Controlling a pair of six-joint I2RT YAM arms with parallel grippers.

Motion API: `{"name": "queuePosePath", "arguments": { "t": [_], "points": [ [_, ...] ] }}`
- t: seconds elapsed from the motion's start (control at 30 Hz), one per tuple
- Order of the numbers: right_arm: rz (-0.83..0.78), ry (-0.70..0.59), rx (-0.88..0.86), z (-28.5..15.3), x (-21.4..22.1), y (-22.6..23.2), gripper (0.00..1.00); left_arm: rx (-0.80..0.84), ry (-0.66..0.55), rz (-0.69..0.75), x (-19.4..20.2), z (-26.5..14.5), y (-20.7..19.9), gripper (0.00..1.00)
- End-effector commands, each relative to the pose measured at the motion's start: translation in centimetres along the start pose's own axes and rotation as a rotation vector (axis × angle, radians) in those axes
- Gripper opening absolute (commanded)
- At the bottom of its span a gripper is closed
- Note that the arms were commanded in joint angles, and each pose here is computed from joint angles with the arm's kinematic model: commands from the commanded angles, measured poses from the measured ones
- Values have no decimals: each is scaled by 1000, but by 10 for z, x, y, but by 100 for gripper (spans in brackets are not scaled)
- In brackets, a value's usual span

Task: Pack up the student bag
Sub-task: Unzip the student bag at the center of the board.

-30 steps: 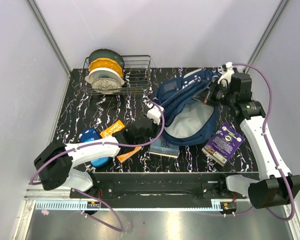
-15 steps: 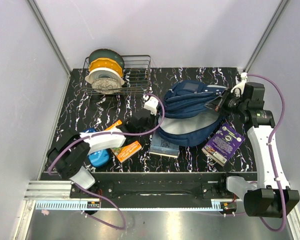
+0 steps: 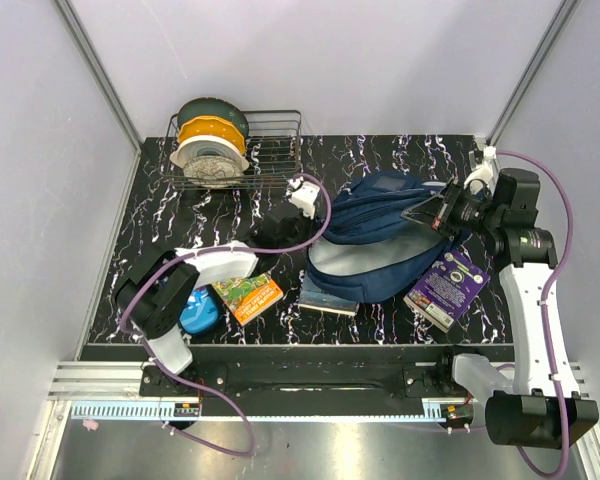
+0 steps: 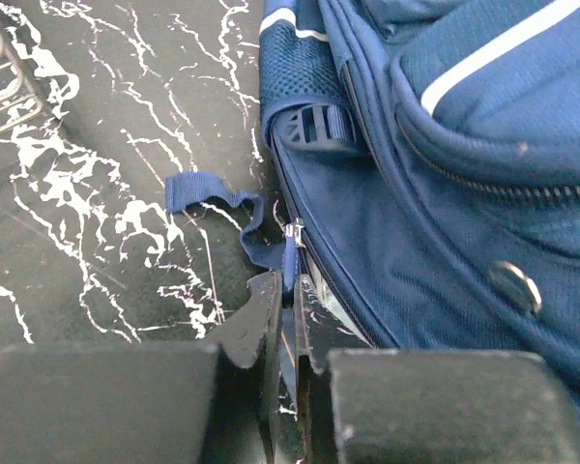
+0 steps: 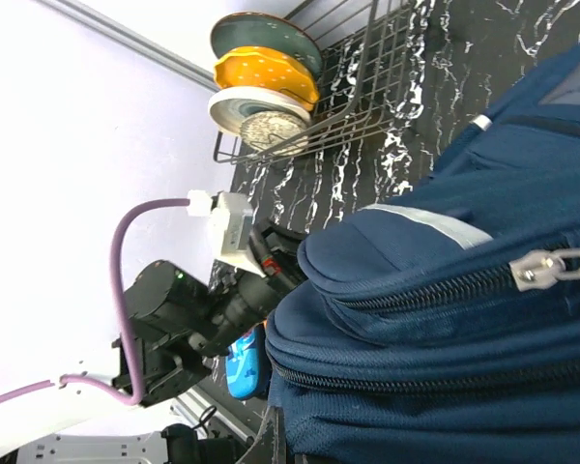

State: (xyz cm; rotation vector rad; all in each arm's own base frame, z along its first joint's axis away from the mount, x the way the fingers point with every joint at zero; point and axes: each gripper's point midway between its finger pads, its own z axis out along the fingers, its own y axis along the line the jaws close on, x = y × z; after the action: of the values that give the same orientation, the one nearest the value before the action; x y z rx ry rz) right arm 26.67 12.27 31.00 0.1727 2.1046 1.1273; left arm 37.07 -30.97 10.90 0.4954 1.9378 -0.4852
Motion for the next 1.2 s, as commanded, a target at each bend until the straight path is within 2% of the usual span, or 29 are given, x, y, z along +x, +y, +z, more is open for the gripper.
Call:
{"name": "queuePosePath", "arguments": {
  "t": [0.0, 0.03, 0.07, 0.1, 0.23, 0.27, 0.33, 0.5, 0.53, 0.63, 0.7, 0.73, 0.83, 0.87, 0.97, 1.03, 1.07, 1.13, 1.17],
  "points": [
    [-125, -22, -173, -21, -9, 52, 0, 84, -109, 6, -42, 10, -15, 0],
    [-124, -31, -156, -19, -11, 49, 0, 82, -111, 4, -44, 9, -15, 2],
    [-123, -37, -143, -17, -14, 46, 0, 84, -112, 0, -45, 7, -16, 12],
    [-111, -37, -122, -12, -17, 39, 0, 81, -120, -3, -51, 1, -15, 33],
    [-93, -67, -25, 4, -33, 12, 0, 15, -183, -15, -74, -33, -2, 75],
    [-96, -68, -22, 6, -36, 10, 0, 7, -204, -10, -83, -42, 0, 90],
    [-97, -48, -17, 14, -40, 4, 0, 5, -245, -8, -106, -66, 1, 99],
    [-52, -11, -47, 31, -53, 1, 0, 92, -318, 26, -154, -110, -16, 99],
    [-43, -13, -44, 33, -56, 1, 0, 126, -348, 33, -174, -118, -24, 99],
    [38, 29, -29, 40, -59, -3, 0, 291, -350, 96, -196, -127, -57, 99],
    [87, 86, -35, 46, -60, -3, 0, 380, -360, 148, -202, -132, -74, 99],
    [127, 129, -34, 47, -53, -5, 0, 492, -365, 195, -202, -141, -93, 99],
    [185, 205, -5, 47, -42, -9, 0, 545, -385, 256, -208, -154, -101, 99],
    [166, 211, -9, 45, -41, -8, 0, 536, -331, 267, -198, -153, -98, 99],
    [110, 237, -24, 41, -30, -9, 0, 557, -273, 350, -182, -146, -99, 99],
    [47, 198, -14, 37, -30, -10, 0, 575, -242, 401, -159, -138, -103, 99],
    [58, 197, -18, 40, -21, -18, 0, 584, -249, 500, -147, -132, -114, 99],
    [51, 174, -26, 35, -20, -12, 0, 504, -214, 583, -139, -117, -115, 99],
    [53, 190, -34, 34, -17, -10, 0, 528, -158, 619, -122, -109, -126, 99]
  ]
}}
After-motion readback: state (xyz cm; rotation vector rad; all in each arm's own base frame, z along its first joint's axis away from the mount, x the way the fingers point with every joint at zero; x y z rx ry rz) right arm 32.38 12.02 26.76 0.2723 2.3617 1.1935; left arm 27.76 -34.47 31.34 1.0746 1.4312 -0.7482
